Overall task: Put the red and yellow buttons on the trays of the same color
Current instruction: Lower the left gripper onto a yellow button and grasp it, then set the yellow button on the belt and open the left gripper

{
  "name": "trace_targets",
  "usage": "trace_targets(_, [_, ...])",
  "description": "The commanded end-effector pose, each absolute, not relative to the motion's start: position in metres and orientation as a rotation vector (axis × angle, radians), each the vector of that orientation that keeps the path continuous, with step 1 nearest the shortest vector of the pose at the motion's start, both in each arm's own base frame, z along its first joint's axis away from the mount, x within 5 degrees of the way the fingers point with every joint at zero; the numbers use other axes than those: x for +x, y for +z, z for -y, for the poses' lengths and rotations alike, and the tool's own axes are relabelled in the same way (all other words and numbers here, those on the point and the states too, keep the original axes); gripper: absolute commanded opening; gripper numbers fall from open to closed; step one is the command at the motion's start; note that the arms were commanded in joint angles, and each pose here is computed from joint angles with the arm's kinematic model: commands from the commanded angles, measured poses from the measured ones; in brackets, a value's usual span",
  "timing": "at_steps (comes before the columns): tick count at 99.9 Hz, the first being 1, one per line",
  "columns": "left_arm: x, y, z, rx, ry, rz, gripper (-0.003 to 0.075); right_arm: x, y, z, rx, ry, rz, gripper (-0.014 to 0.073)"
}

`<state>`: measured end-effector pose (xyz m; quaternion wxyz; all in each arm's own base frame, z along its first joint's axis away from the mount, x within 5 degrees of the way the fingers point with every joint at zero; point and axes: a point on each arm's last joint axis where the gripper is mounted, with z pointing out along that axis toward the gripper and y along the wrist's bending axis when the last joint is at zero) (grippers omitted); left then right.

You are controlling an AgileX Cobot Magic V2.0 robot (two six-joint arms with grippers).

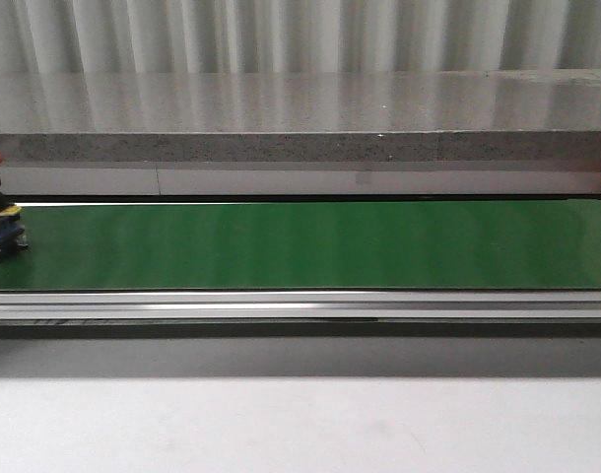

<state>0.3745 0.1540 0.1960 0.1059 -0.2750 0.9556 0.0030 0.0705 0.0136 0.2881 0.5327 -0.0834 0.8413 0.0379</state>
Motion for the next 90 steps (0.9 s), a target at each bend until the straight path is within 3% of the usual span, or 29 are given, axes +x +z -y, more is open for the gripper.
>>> trace_targets(1, [0.376, 0.224, -0.155, -0.8, 0.022, -2.719, 0.0274, 0.073, 0.301, -0.013, -0.191, 0.077, -1.923, -0.0066])
trace_targets(19, [0.375, 0.229, -0.154, -0.794, 0.024, -2.707, 0.0145, 0.073, 0.301, -0.013, -0.191, 0.077, -1.923, -0.0066])
trace_targets(50, [0.352, 0.278, -0.139, -0.722, 0.043, -2.618, 0.0137, 0.073, 0.301, -0.013, -0.191, 0.077, -1.923, -0.0066])
trace_targets(72, [0.329, 0.309, -0.099, -0.593, 0.024, -2.586, 0.0137, 0.073, 0.301, -0.013, -0.191, 0.077, -1.923, -0.0066])
trace_targets(90, [0.326, 0.316, -0.066, -0.479, -0.01, -2.634, 0.0137, 0.073, 0.301, -0.013, -0.191, 0.077, -1.923, -0.0066])
